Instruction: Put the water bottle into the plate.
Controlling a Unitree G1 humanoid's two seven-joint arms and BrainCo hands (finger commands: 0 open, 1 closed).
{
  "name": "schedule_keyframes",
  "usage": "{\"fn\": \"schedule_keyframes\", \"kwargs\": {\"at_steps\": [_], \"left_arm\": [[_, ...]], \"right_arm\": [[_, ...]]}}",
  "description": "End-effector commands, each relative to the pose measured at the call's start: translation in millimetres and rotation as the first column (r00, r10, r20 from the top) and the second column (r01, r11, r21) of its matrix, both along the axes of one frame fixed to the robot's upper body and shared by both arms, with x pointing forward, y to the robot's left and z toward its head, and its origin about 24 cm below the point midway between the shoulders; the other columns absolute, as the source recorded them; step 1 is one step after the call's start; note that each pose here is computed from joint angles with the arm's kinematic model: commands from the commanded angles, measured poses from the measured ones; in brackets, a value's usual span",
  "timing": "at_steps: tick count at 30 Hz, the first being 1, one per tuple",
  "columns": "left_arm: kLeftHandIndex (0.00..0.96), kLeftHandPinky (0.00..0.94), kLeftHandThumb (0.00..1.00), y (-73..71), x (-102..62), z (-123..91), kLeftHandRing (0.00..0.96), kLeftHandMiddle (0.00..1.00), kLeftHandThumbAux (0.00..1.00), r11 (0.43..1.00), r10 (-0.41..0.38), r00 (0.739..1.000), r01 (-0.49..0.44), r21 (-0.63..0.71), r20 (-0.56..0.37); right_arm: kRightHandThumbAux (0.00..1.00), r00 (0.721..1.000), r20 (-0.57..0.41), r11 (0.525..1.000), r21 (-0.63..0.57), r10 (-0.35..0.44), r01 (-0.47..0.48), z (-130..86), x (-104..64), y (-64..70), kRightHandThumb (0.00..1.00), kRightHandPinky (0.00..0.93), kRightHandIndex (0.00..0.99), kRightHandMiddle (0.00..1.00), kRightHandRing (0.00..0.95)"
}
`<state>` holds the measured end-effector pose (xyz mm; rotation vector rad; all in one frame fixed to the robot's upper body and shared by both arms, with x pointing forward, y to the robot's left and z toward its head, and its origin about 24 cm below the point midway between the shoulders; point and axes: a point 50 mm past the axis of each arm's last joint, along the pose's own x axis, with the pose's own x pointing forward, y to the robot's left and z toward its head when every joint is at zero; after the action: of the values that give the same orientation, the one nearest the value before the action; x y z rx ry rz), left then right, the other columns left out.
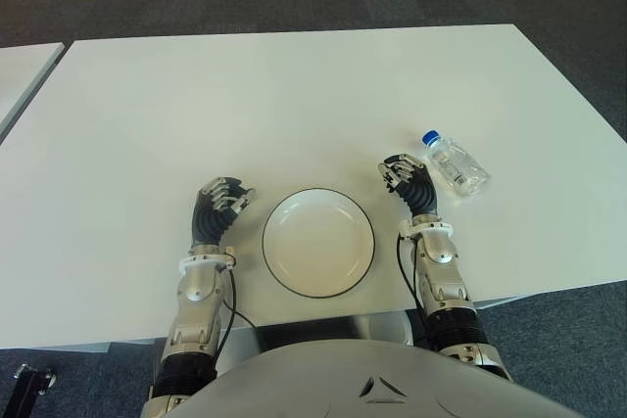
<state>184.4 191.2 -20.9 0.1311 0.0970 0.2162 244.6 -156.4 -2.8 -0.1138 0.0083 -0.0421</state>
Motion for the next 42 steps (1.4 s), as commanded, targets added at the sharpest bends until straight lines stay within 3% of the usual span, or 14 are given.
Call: {"fn": "schedule_keyframes", "kwargs": {"at_steps": [1,6,12,24,26,31,36,38,42], "left_arm": [[0.431,0.503,0.707,-1.1,-0.1,-1,0.508,0.512,0.711,1.0,0.005,1.0,-0.005,0.002,-0.012],[0.431,0.501,0.707,-1.2,-0.3,-2,0.508,0.511,0.711,1.0,0.007,1.0,-0.007,0.004,-0.014],[0.43,0.507,0.707,-1.2,-0.6,-1,0.516,0.515,0.712,1.0,0.003,1.0,-0.003,0.015,-0.015],[0.43,0.514,0.707,-1.9,-0.8,0,0.517,0.518,0.712,1.0,0.001,1.0,-0.001,0.008,-0.01],[0.43,0.512,0.707,-1.9,-0.9,0,0.516,0.518,0.712,1.0,0.0,1.0,0.0,0.007,-0.007],[0.43,0.508,0.706,-2.1,-1.1,0,0.515,0.518,0.713,1.0,0.003,1.0,-0.003,-0.002,-0.007],[0.43,0.503,0.707,-2.1,-1.6,-1,0.511,0.514,0.712,1.0,0.008,1.0,-0.008,-0.011,-0.016],[0.43,0.501,0.707,-2.0,-1.9,-1,0.508,0.511,0.712,1.0,0.01,1.0,-0.01,-0.013,-0.019],[0.43,0.5,0.707,-1.9,-2.3,-1,0.506,0.507,0.713,1.0,0.011,1.0,-0.011,-0.015,-0.022]], "right_arm": [[0.726,0.999,0.042,0.994,-0.107,-0.001,0.005,2,-1.5,5.8,0.709,0.678,0.434,0.674,0.679],[0.727,0.991,0.133,0.948,-0.313,-0.012,0.054,7,-2.8,6.3,0.708,0.67,0.432,0.668,0.678],[0.729,0.961,0.273,0.877,-0.454,-0.03,0.157,12,-1.7,9.2,0.708,0.696,0.43,0.664,0.684],[0.73,0.874,0.478,0.794,-0.499,-0.081,0.347,20,7.6,9.8,0.706,0.74,0.43,0.699,0.729],[0.731,0.857,0.509,0.787,-0.492,-0.088,0.373,25,10.3,7.8,0.704,0.703,0.429,0.678,0.702],[0.735,0.838,0.539,0.781,-0.486,-0.087,0.393,32,13.7,4.3,0.691,0.4,0.407,0.365,0.381],[0.734,0.835,0.543,0.745,-0.52,-0.088,0.417,40,26.2,-8.1,0.684,0.242,0.401,0.209,0.214],[0.736,0.84,0.534,0.717,-0.548,-0.097,0.431,41,32.4,-15.1,0.502,0.167,0.223,0.136,0.14],[0.68,0.851,0.512,0.666,-0.594,-0.119,0.451,39,38.1,-22.6,0.395,0.047,0.095,0.036,0.036]]}}
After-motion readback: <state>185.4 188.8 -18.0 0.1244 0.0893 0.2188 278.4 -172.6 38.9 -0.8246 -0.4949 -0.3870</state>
